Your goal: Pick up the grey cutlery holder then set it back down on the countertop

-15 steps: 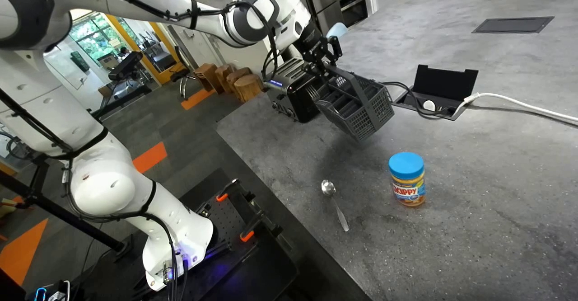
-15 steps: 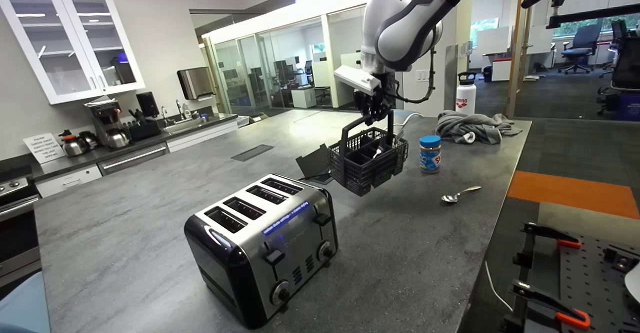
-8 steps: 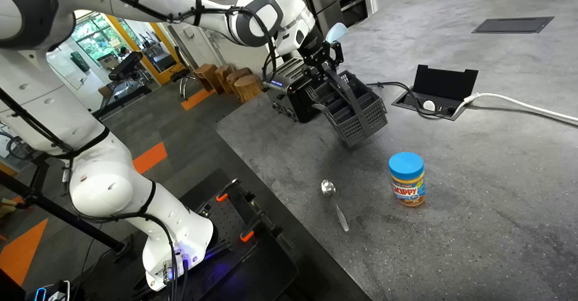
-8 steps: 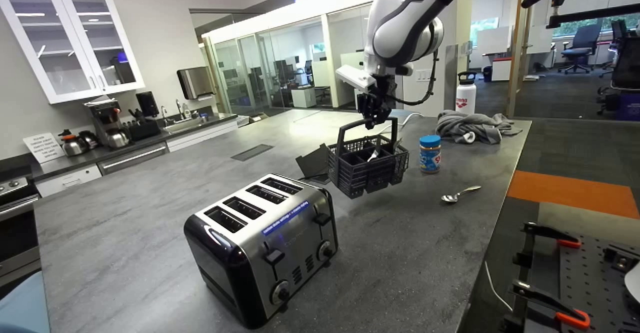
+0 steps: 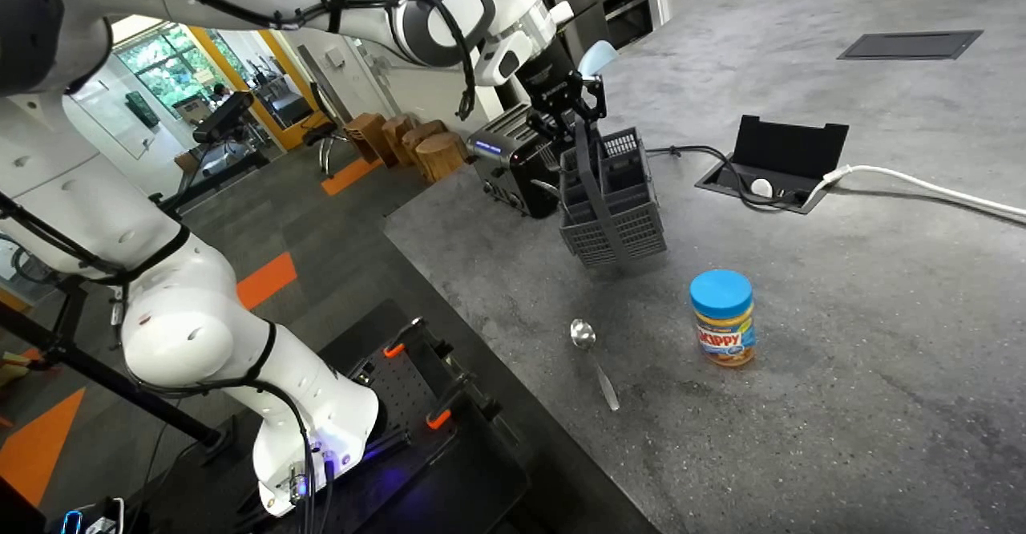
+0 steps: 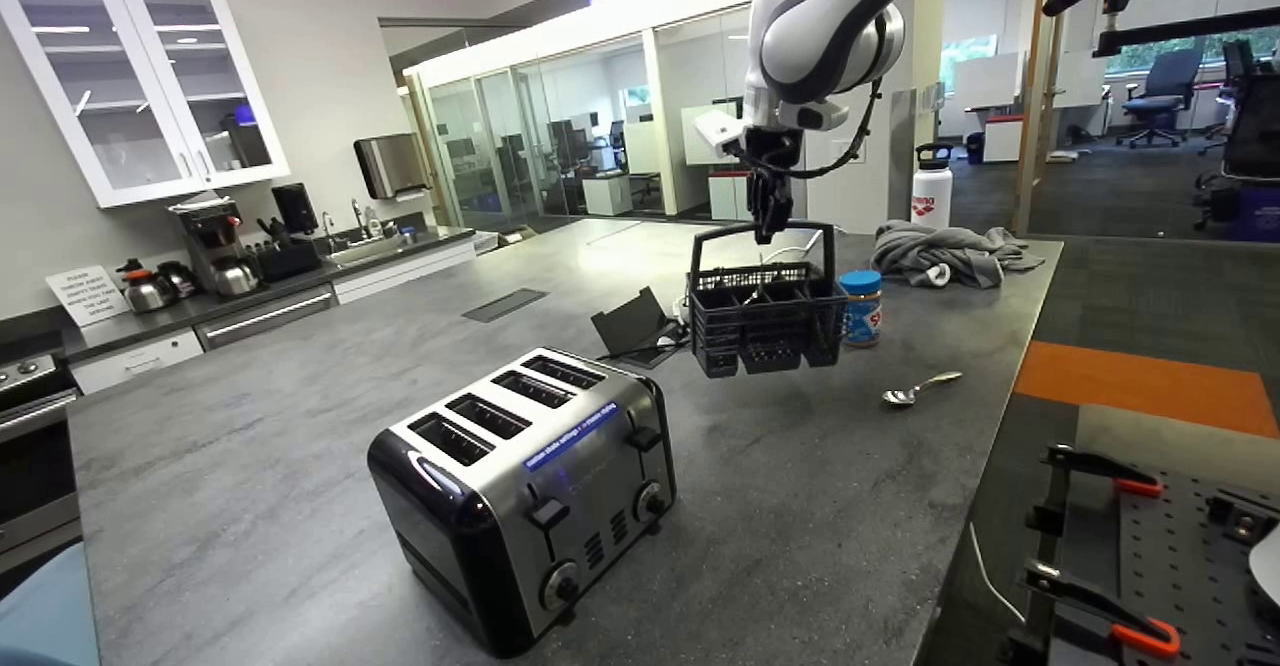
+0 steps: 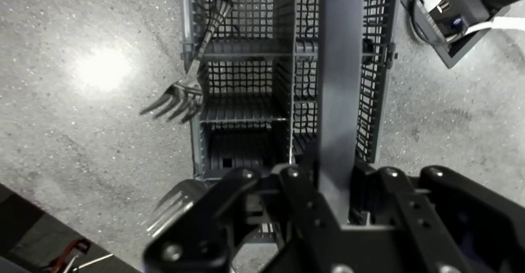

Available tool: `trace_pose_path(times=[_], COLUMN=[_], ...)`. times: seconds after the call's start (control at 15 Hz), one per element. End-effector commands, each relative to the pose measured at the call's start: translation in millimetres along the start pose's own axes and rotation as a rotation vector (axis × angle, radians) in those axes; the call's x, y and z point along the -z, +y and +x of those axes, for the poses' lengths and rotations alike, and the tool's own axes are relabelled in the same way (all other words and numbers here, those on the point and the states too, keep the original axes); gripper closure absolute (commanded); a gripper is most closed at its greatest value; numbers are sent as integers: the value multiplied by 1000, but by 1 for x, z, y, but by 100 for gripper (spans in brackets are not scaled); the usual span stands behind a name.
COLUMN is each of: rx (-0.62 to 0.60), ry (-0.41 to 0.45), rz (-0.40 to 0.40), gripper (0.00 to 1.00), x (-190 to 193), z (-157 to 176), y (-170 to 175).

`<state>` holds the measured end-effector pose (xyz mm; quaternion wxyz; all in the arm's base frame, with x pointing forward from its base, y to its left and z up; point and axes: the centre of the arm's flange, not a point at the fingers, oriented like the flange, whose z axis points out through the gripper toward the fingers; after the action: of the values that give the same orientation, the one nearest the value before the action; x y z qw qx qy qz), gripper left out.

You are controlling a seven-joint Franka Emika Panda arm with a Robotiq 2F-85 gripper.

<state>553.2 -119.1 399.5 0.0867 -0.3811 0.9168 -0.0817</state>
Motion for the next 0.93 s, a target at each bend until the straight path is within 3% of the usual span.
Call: trace_pose_path(times=[0.0,0.47,0.8,0.87], rx=[-194,-541,-690,-635], ry=[17,6,-45,-21], rz=[7,63,97,48], gripper=[97,97,97,90], x=[23,16,16,1], z=[4,11,52,90], y=[8,14,-8,-46])
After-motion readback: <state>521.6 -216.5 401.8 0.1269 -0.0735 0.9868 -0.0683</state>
